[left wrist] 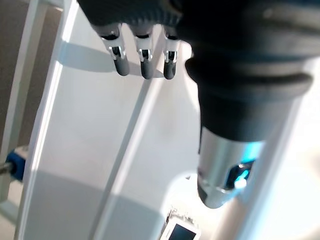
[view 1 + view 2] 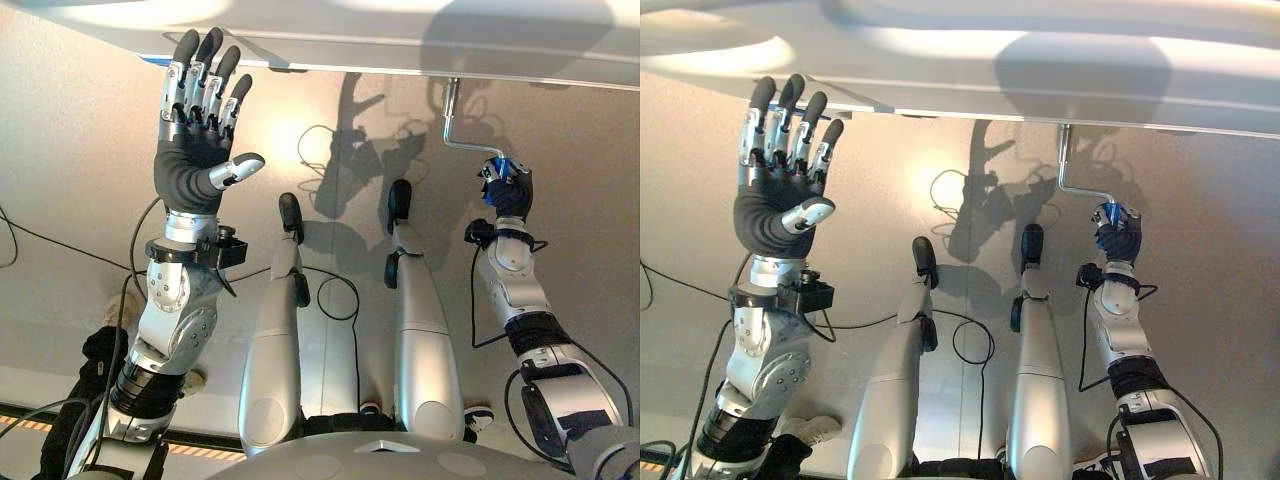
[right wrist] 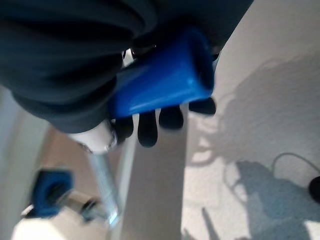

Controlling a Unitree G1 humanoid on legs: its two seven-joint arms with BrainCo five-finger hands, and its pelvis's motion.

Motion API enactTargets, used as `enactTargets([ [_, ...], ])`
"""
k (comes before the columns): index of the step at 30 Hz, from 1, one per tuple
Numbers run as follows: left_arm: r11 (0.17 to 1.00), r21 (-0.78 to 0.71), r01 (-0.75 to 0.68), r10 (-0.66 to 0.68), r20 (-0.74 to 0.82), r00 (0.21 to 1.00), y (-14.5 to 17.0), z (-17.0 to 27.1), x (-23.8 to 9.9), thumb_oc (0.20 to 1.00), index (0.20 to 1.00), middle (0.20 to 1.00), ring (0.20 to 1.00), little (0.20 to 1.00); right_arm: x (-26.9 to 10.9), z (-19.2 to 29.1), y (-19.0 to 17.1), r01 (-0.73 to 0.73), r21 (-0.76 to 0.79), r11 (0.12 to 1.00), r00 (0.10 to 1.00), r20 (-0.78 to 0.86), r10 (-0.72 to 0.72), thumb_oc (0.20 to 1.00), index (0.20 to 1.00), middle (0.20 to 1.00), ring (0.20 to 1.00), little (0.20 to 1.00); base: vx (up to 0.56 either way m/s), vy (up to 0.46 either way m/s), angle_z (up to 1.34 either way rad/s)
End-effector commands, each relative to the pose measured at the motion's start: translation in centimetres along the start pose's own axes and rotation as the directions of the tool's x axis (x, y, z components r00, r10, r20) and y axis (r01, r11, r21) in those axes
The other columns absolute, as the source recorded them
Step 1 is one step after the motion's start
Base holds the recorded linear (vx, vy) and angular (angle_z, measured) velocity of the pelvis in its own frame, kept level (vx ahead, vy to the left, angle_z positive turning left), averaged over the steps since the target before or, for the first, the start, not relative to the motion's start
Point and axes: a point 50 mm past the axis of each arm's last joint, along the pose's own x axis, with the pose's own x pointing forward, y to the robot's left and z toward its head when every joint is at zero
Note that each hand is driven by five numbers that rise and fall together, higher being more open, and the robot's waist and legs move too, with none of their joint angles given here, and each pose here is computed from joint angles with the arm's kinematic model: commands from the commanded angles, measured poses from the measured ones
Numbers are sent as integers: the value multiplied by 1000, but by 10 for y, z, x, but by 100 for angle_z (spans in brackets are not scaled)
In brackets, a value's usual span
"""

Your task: Raise the hospital bed

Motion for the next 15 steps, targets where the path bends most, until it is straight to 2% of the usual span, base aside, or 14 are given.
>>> enactTargets([
  [1,997,-2,73,-73,87,994,-10,13,6,1000,1000,1000,1000,1000,11,-2,-101,320,-49,946,944,-73,-323,1000,1000,1000,1000,1000,3,4,7],
  [2,997,34,65,-66,29,997,-6,3,5,1000,1000,1000,1000,1000,5,-19,-100,302,-77,950,938,-152,-311,1000,1000,1000,1000,1000,3,10,8],
  [4,997,45,61,-62,8,998,-3,-2,4,1000,1000,1000,1000,1000,5,-23,-96,280,-84,956,942,-170,-291,1000,1000,1000,1000,1000,-4,9,7],
  [7,991,131,26,1,-206,979,18,-42,-14,1000,1000,1000,1000,1000,-14,-57,-85,199,-112,974,919,-322,-225,1000,1000,1000,1000,1000,4,6,5],
  [9,985,174,3,58,-346,936,33,-67,-33,1000,1000,1000,1000,1000,-29,-78,-80,132,-135,982,892,-416,-177,1000,1000,1000,1000,1000,5,7,2],
  [10,985,174,4,58,-345,937,33,-67,-33,1000,1000,1000,1000,1000,-28,-78,-79,132,-134,982,893,-414,-176,1000,1000,1000,1000,1000,27,20,5],
  [11,978,205,-32,125,-457,881,49,-86,-55,1000,1000,1000,1000,1000,-40,-91,-78,87,-147,985,869,-472,-147,1000,1000,1000,1000,1000,12,12,4],
  [12,978,205,-32,124,-456,881,49,-86,-54,1000,1000,1000,1000,1000,-40,-91,-78,87,-146,985,870,-471,-147,1000,1000,1000,1000,1000,63,38,3],
  [13,959,283,-32,200,-591,781,67,-108,-87,1000,1000,1000,1000,1000,-54,-105,-77,52,-164,985,837,-531,-133,1000,1000,1000,1000,1000,45,32,3],
  [15,946,322,-26,241,-651,720,77,-116,-106,1000,1000,1000,1000,1000,-64,-113,-78,13,-181,983,823,-556,-114,1000,1000,1000,1000,1000,80,41,3],
])
